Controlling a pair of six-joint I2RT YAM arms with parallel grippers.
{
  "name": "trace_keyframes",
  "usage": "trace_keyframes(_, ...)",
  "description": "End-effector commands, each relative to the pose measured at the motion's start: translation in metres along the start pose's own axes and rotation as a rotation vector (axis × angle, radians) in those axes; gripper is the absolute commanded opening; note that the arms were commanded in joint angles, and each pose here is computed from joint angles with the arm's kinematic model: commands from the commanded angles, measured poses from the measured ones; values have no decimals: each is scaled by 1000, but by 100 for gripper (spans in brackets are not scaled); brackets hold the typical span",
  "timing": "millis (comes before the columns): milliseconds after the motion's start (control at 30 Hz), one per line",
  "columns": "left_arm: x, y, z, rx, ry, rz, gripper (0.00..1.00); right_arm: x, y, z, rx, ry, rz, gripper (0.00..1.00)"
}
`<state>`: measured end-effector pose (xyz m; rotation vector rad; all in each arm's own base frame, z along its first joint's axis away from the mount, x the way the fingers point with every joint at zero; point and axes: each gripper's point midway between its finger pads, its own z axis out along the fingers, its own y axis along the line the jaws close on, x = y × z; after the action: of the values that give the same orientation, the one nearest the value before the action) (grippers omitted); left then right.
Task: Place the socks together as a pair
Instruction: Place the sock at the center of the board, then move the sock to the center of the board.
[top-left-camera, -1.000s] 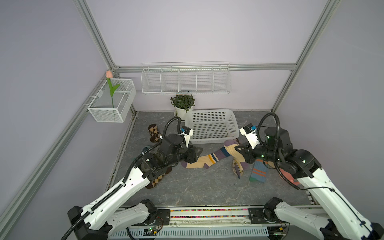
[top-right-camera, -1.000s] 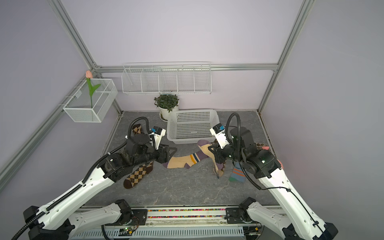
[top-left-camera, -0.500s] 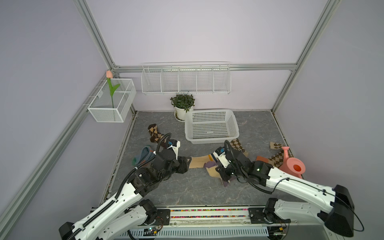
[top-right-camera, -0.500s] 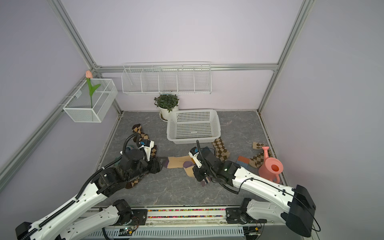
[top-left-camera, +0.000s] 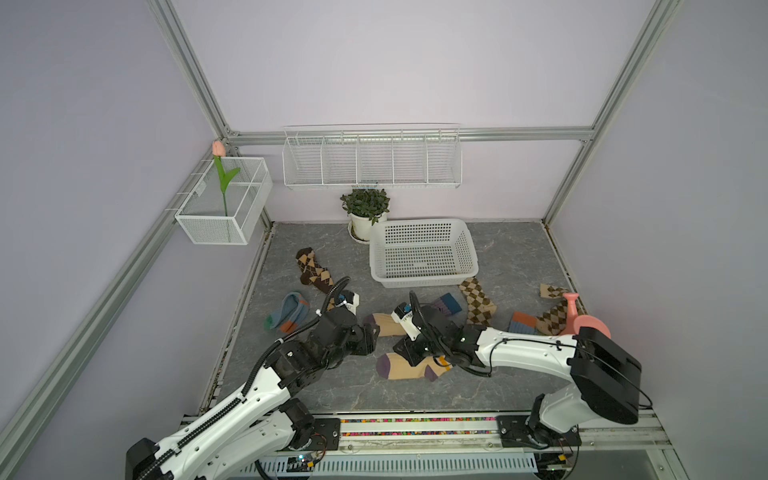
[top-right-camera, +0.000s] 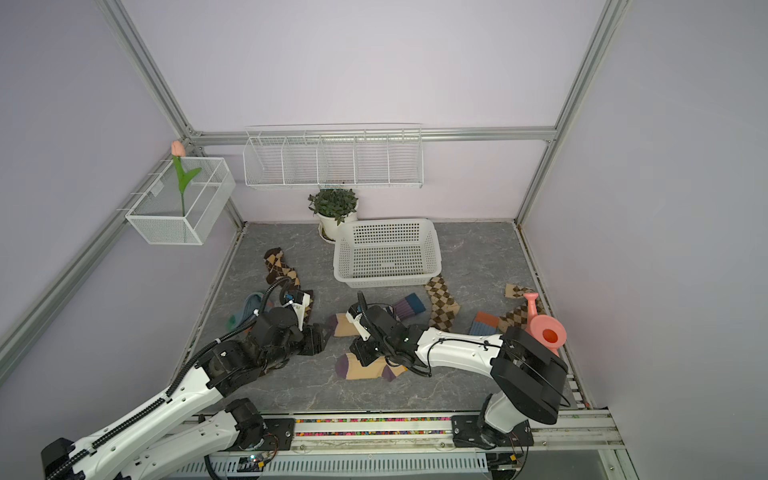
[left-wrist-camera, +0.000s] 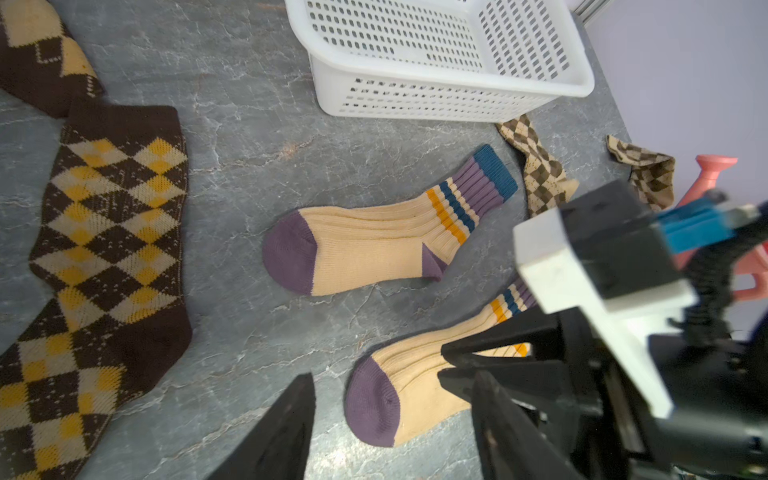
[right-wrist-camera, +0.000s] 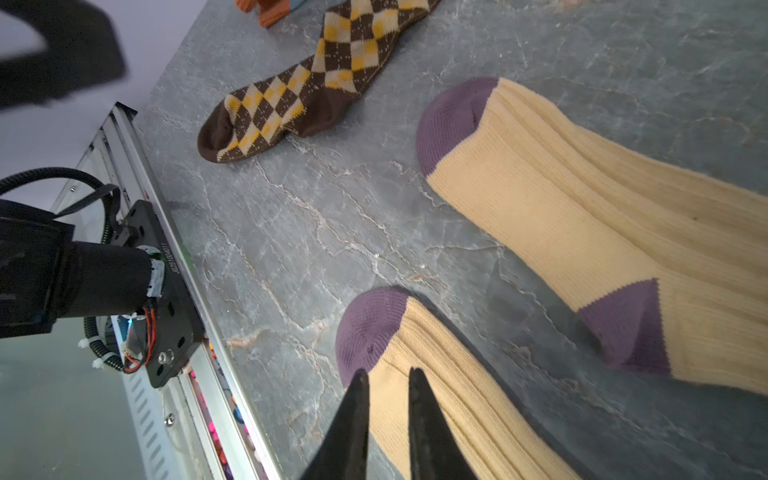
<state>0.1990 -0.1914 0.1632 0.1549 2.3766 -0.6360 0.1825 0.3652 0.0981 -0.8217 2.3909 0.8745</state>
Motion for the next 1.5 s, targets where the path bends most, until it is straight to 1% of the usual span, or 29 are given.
trace_keyframes(0, 16, 3, 17, -8, 64, -22, 63, -29, 1, -34, -17, -106, 9, 23)
trace_keyframes(133, 37, 6, 32, -24, 171, -36, 62, -32, -32, -78, 93, -149, 26, 27)
trace_keyframes(267, 74, 13, 47, -21, 298, -86, 62, -26, -66, -117, 196, -181, 59, 34)
trace_keyframes(367, 91, 18, 52, -33, 339, -94, 57, -23, -84, -135, 225, -208, 91, 35)
trace_keyframes(467, 97, 20, 55, -46, 353, -98, 47, -21, -96, -144, 233, -219, 120, 35)
trace_keyframes(500, 98, 21, 56, -54, 358, -97, 45, -21, -98, -146, 233, -223, 124, 35)
trace_keyframes(600, 103, 27, 63, -81, 370, -93, 45, -20, -103, -152, 236, -232, 131, 35)
trace_keyframes(733, 109, 24, 75, -68, 378, -106, 44, -20, -105, -159, 238, -239, 135, 35)
trace_keyframes(800, 112, 24, 78, -88, 384, -96, 42, -20, -106, -161, 240, -238, 135, 36)
trace_keyframes(933, 120, 31, 80, -141, 406, -70, 35, -20, -106, -165, 243, -242, 131, 36)
trace_keyframes(1067, 123, 33, 80, -169, 404, -58, 26, -21, -105, -171, 246, -253, 127, 35)
trace_keyframes(1200, 122, 34, 80, -195, 405, -33, 0, -23, -105, -174, 245, -259, 126, 35)
trace_keyframes(1300, 114, 37, 76, -242, 390, -2, 0, -23, -106, -174, 250, -253, 123, 35)
trace_keyframes(1467, 82, 52, 55, -402, 322, 46, 0, -21, -112, -173, 261, -240, 129, 35)
